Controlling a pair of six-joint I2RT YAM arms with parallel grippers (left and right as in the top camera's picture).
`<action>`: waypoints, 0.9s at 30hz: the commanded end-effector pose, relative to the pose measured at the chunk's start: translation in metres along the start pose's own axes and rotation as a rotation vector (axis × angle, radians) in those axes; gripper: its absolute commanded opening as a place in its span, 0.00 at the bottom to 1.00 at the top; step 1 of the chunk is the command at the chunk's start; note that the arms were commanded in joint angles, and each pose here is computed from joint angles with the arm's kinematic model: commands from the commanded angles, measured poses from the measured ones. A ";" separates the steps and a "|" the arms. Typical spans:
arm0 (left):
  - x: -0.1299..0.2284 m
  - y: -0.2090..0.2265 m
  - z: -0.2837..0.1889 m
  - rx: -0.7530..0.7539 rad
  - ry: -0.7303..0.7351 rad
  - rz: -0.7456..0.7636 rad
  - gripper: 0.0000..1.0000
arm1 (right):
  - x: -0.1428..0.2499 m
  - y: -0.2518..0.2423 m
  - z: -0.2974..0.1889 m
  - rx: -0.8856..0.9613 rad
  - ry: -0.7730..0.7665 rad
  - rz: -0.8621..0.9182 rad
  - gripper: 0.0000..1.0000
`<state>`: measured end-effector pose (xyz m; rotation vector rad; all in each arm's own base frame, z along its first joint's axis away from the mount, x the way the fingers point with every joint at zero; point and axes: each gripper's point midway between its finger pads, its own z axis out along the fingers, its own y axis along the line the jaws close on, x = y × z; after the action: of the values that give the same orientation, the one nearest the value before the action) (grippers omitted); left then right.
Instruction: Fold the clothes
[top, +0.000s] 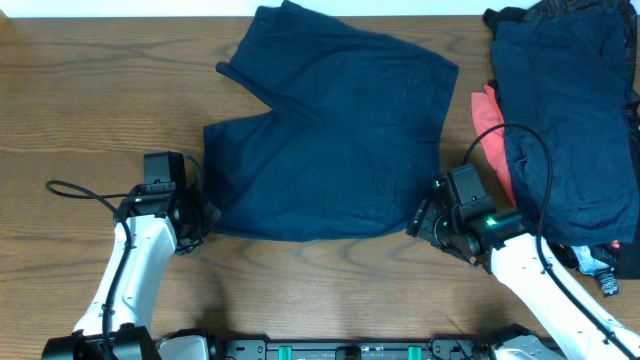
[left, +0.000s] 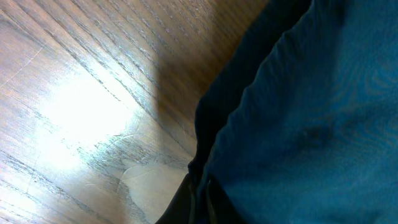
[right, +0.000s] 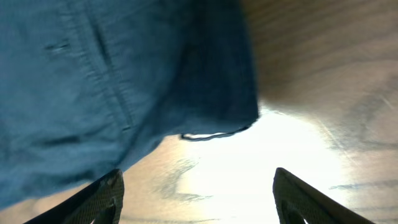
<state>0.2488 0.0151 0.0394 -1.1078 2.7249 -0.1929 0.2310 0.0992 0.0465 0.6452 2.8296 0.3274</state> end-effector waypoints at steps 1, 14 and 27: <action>-0.005 0.000 -0.003 -0.006 -0.021 -0.007 0.06 | -0.003 -0.018 0.011 0.102 -0.028 0.084 0.76; -0.005 0.000 -0.003 -0.006 -0.021 -0.004 0.06 | -0.016 -0.008 0.050 0.094 -0.036 0.125 0.86; -0.009 0.004 -0.004 -0.028 -0.039 -0.005 0.06 | 0.004 -0.002 0.050 0.056 0.073 0.139 0.30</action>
<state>0.2487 0.0178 0.0392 -1.1082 2.7207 -0.1708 0.2455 0.1045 0.0008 0.8485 2.8546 0.2881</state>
